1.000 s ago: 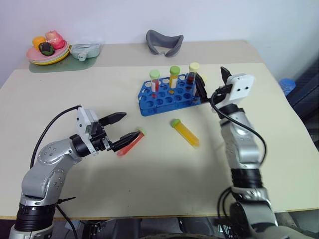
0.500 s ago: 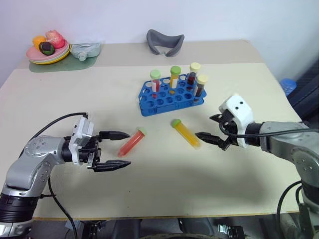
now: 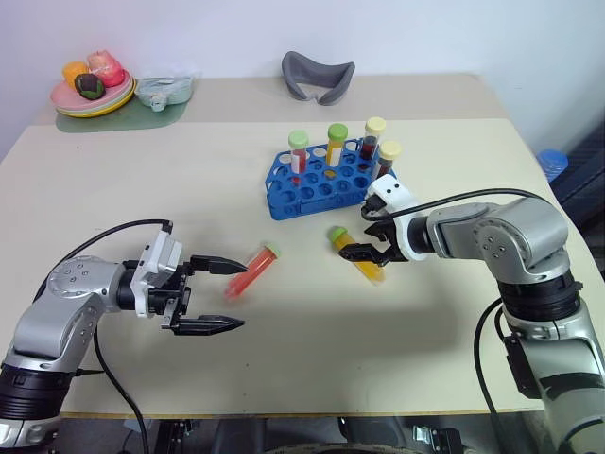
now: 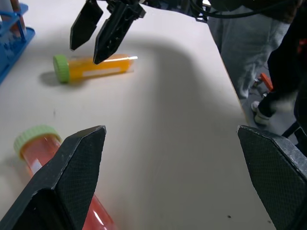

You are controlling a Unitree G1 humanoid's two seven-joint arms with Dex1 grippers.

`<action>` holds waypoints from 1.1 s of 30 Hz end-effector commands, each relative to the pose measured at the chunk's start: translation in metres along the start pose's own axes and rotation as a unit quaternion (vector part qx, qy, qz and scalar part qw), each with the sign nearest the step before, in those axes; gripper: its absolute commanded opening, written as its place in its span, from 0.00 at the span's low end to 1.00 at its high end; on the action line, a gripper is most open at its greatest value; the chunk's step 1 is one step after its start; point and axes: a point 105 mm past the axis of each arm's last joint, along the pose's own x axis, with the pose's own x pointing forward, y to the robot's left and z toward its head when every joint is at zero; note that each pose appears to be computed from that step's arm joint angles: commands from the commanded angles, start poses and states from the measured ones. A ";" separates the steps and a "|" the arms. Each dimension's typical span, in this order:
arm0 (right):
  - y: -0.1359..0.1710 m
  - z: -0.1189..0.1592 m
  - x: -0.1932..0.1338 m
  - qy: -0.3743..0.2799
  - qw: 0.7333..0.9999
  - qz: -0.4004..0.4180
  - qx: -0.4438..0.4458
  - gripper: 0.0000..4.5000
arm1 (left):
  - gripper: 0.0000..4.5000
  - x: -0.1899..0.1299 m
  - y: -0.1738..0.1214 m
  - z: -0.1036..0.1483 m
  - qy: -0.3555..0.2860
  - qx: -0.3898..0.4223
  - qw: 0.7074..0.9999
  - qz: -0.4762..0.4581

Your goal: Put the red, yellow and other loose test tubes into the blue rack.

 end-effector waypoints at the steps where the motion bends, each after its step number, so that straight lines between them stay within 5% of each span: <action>1: 0.004 0.006 -0.003 0.002 1.000 -0.002 -0.018 0.99 | 1.00 -0.002 -0.001 0.006 0.008 0.023 1.000 0.003; 26: 0.008 -0.001 0.028 0.045 0.997 -0.051 -0.028 0.99 | 1.00 0.006 -0.002 0.003 0.003 0.021 0.999 0.024; 29: 0.008 -0.004 0.033 0.050 0.997 -0.055 -0.034 0.80 | 1.00 0.006 -0.002 0.003 0.002 0.020 0.999 0.027; 33: 0.007 -0.012 0.039 0.055 0.995 -0.066 -0.053 0.35 | 1.00 0.004 -0.002 0.002 0.003 0.021 0.999 0.036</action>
